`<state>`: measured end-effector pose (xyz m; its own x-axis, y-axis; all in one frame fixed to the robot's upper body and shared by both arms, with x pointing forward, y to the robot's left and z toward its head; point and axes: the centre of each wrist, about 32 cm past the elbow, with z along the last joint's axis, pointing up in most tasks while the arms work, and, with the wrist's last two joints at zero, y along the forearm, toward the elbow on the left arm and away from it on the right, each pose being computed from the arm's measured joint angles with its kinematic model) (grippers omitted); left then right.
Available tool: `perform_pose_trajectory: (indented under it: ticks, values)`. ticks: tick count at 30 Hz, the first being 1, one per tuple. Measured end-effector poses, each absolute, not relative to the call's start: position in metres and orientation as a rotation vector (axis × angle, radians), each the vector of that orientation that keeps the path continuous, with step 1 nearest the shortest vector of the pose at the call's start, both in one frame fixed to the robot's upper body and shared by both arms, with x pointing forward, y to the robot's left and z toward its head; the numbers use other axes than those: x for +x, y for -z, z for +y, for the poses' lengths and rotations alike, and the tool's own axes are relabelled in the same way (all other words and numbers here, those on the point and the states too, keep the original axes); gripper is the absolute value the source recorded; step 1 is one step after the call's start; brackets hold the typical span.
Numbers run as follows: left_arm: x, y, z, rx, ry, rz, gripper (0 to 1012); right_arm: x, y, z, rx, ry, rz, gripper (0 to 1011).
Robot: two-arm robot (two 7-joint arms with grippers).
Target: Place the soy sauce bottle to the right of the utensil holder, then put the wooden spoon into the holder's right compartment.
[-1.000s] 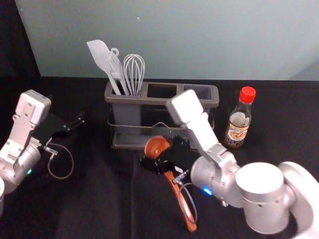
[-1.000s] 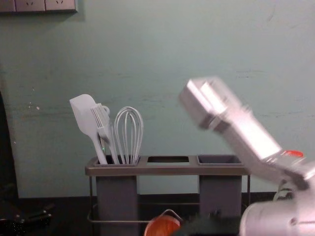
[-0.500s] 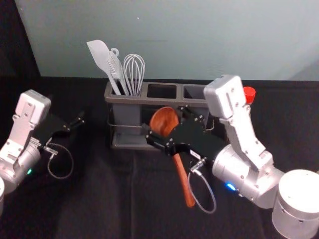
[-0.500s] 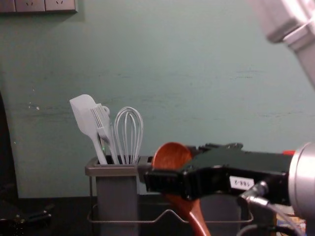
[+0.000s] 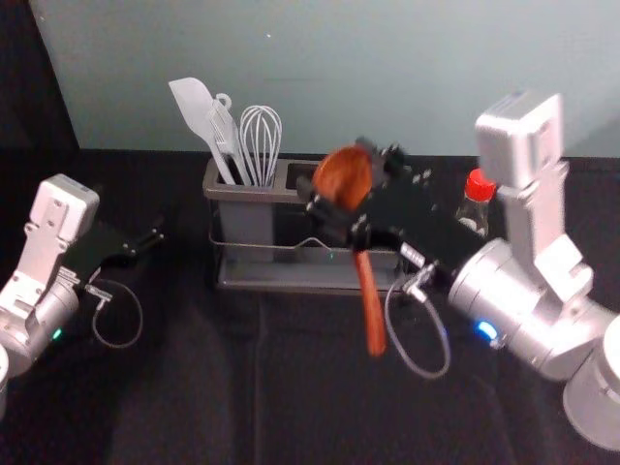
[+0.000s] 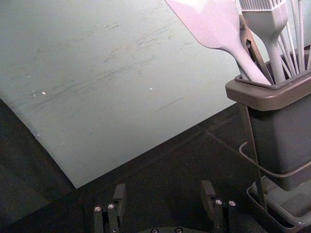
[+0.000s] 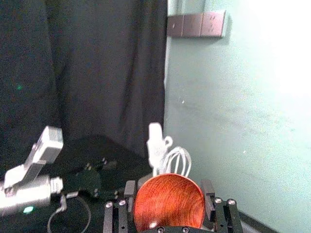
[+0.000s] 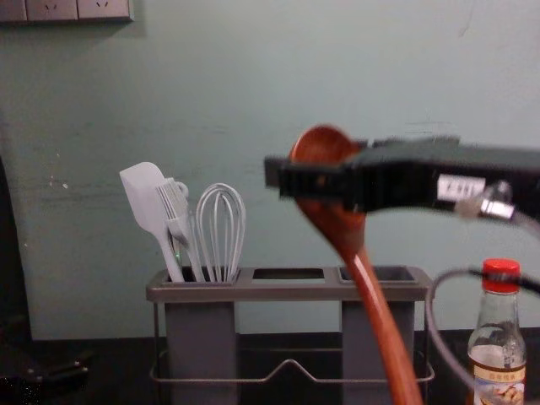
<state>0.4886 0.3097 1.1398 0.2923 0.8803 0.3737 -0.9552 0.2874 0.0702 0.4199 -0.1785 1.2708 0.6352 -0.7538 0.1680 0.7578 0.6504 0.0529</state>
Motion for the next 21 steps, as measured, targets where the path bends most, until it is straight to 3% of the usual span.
perform_pose_trajectory:
  ticks: [11, 21]
  values:
    - [0.489, -1.14, 0.31, 0.304, -1.248, -0.285, 1005, 0.434, -1.311, -0.191, 0.028, 0.898, -0.251, 834]
    - [0.489, -1.14, 0.31, 0.304, -1.248, -0.285, 1005, 0.471, -1.338, -0.193, 0.033, 0.988, -0.294, 833]
